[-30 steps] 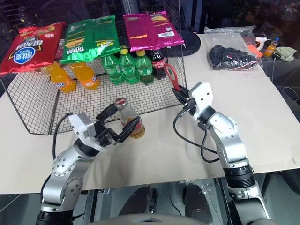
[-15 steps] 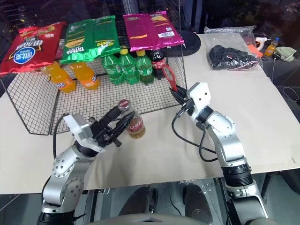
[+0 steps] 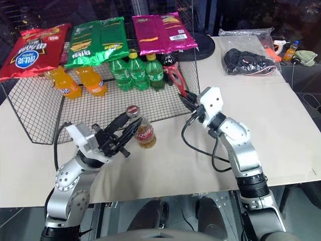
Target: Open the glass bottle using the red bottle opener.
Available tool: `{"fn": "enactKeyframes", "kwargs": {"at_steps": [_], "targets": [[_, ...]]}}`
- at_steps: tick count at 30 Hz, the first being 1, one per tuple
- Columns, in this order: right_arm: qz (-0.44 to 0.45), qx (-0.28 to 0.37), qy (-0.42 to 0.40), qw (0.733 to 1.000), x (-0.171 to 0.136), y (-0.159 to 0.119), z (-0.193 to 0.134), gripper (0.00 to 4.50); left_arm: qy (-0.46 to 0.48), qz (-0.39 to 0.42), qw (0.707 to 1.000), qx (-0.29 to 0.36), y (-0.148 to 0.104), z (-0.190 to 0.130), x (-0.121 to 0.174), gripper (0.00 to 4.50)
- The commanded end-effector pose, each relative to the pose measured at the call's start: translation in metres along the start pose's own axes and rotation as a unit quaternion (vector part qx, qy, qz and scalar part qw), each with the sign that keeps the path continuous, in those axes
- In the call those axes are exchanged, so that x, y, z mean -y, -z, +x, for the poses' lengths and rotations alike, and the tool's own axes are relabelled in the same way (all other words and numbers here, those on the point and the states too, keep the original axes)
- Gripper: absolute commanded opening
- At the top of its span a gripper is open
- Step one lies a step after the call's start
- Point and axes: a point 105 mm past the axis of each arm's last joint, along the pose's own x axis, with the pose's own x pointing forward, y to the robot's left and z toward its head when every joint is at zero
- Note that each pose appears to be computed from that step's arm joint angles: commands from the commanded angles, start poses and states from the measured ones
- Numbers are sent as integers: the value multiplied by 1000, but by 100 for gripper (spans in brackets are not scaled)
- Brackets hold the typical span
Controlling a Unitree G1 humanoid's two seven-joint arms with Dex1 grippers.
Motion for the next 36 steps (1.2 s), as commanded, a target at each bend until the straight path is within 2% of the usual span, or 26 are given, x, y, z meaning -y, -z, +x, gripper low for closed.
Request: {"fn": "enactKeyframes", "kwargs": {"at_steps": [1,4,7,13,17,25,32,36], "targets": [[-55,23,-56,997,-25,-10,5,0,9,-6,1000,-10,8,0,6,112],[-80,29,-77,993,-39,-9,8,0,9,-6,1000,-11,9,0,6,112],[-142,30,-106,984,-51,-4,12,0,9,-8,1000,-12,10,1,6,112],[-216,34,-117,969,-58,12,18,0,7,-14,1000,-9,11,4,7,112],[-242,60,-94,964,-57,9,29,0,10,-18,1000,-10,12,5,8,112],[-285,108,-111,946,-73,7,31,0,8,-19,1000,-10,13,6,6,112],[-289,96,-140,942,-84,23,25,0,9,-19,1000,-11,12,7,6,112],[-341,87,-130,927,-69,24,27,0,10,-19,1000,-12,13,7,5,112]]}}
